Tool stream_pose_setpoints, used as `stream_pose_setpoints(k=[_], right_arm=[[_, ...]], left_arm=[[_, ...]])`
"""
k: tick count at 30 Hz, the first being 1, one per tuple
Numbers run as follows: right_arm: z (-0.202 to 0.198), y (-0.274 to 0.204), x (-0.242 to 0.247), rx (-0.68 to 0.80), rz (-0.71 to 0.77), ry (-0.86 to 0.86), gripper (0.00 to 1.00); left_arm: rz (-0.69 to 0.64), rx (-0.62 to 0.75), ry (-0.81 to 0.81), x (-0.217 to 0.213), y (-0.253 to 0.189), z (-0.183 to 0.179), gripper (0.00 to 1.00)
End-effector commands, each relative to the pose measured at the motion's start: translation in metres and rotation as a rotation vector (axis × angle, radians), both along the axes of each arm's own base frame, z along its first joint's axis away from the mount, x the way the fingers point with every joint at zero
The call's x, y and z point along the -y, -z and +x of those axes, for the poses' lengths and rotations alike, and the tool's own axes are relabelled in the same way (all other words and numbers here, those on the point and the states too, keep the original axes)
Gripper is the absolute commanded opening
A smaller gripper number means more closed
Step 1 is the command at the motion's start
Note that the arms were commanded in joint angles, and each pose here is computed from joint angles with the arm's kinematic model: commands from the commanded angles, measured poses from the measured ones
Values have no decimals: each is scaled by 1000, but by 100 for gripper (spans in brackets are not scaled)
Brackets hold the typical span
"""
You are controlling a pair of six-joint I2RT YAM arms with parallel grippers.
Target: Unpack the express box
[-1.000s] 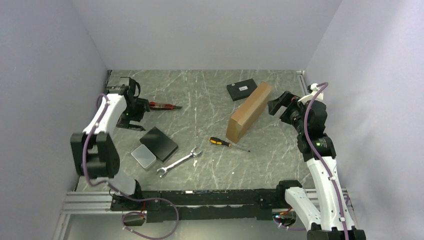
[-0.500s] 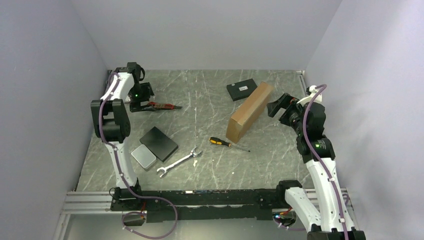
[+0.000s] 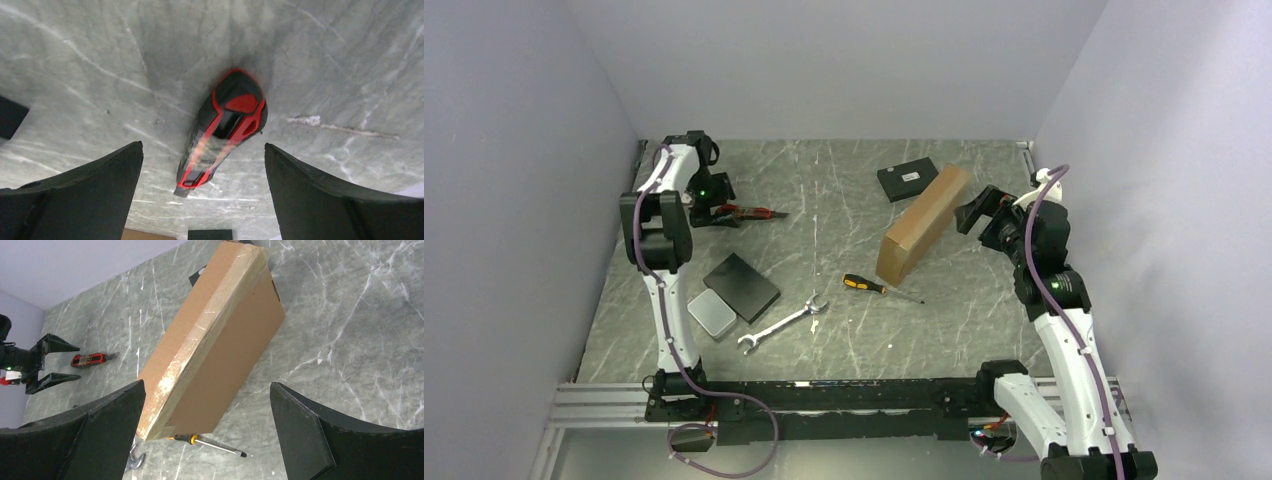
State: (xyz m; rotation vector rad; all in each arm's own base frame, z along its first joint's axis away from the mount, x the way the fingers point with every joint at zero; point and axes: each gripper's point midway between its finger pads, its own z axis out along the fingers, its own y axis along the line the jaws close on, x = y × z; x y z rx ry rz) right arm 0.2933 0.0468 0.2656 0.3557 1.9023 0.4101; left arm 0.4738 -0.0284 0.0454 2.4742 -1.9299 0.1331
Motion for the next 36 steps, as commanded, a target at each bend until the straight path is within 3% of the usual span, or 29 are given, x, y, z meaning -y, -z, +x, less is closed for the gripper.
stream_pose_setpoints(k=[1, 12, 19, 25, 30, 36], right_arm=[[6, -29, 1, 77, -9, 5, 100], [4, -28, -2, 84, 12, -1, 100], [6, -22, 4, 63, -11, 22, 100], [7, -19, 8, 40, -36, 37, 100], [9, -17, 8, 30, -41, 36, 100], [13, -14, 0, 17, -62, -27, 100]], left_arm=[[10, -38, -14, -5, 13, 3, 94], [6, -73, 38, -9, 41, -9, 70], [53, 35, 116, -24, 20, -9, 48], [71, 200, 206, -30, -25, -10, 23], [92, 394, 322, -21, -77, -15, 14], [313, 602, 644, -15, -142, -52, 0]])
